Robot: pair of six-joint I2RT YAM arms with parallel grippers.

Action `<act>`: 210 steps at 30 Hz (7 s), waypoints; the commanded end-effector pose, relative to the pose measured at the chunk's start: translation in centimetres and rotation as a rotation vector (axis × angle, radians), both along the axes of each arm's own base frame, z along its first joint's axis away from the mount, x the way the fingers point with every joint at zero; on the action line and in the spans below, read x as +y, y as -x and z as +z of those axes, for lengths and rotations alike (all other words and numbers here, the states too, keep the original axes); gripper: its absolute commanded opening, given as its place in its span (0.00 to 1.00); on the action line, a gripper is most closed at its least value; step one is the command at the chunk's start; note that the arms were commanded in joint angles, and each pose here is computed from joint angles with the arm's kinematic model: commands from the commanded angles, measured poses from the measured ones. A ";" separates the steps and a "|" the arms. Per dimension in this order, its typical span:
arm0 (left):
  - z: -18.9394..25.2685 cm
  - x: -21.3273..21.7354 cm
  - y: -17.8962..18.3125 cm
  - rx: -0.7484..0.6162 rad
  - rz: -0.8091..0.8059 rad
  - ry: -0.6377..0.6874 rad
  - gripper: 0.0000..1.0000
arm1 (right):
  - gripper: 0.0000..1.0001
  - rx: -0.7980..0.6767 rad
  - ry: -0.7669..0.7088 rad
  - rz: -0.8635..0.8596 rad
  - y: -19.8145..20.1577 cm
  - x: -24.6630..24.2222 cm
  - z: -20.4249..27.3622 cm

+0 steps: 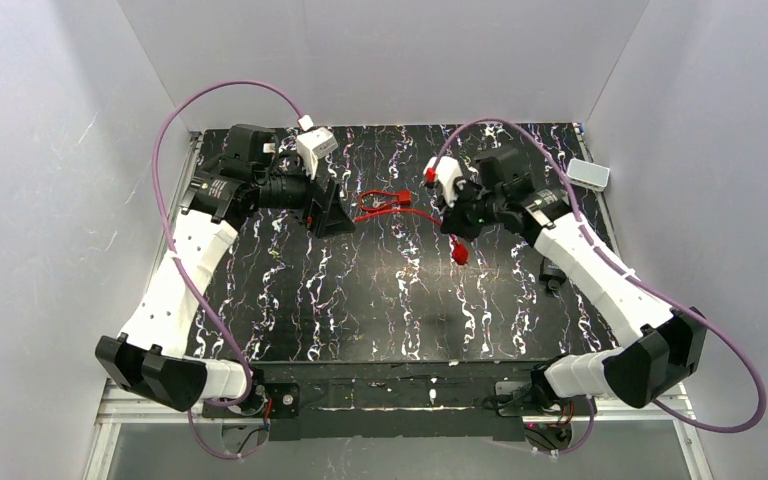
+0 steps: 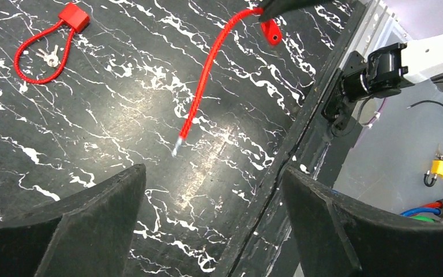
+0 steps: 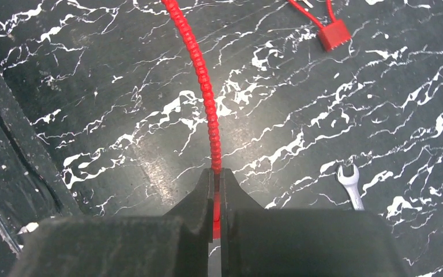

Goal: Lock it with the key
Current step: Pick up the lock from the center of the board, then lock the lock.

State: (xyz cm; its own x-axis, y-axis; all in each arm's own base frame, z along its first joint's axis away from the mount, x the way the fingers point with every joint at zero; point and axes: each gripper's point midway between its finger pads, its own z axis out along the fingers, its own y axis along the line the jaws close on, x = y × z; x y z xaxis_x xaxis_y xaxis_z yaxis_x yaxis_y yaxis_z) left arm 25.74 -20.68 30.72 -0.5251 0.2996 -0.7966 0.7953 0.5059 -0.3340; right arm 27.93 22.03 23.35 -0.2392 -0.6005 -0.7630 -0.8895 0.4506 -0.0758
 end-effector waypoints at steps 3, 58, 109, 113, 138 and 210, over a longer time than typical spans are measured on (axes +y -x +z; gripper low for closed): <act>-0.9 0.3 0.1 0.008 -0.026 -0.068 0.79 | 0.01 -0.172 0.017 0.070 1.1 2.0 2.5; 1.8 -2.1 11.7 -0.362 -0.641 0.090 0.00 | 0.98 0.031 -0.218 0.588 15.0 6.7 4.6; 4.4 -0.7 11.4 -0.492 -0.461 0.175 0.00 | 0.49 0.353 -0.448 0.777 18.6 9.8 2.3; 4.2 -0.7 11.3 -0.490 -0.461 0.174 0.00 | 0.42 0.353 -0.454 0.777 18.5 9.8 2.7; -2.4 7.5 6.8 -0.424 -0.401 -0.455 0.57 | 0.01 0.336 -0.366 0.624 15.8 8.5 0.5; 4.5 -3.8 5.8 0.054 -0.039 0.479 0.00 | 0.01 0.269 -0.558 0.578 10.9 15.1 5.9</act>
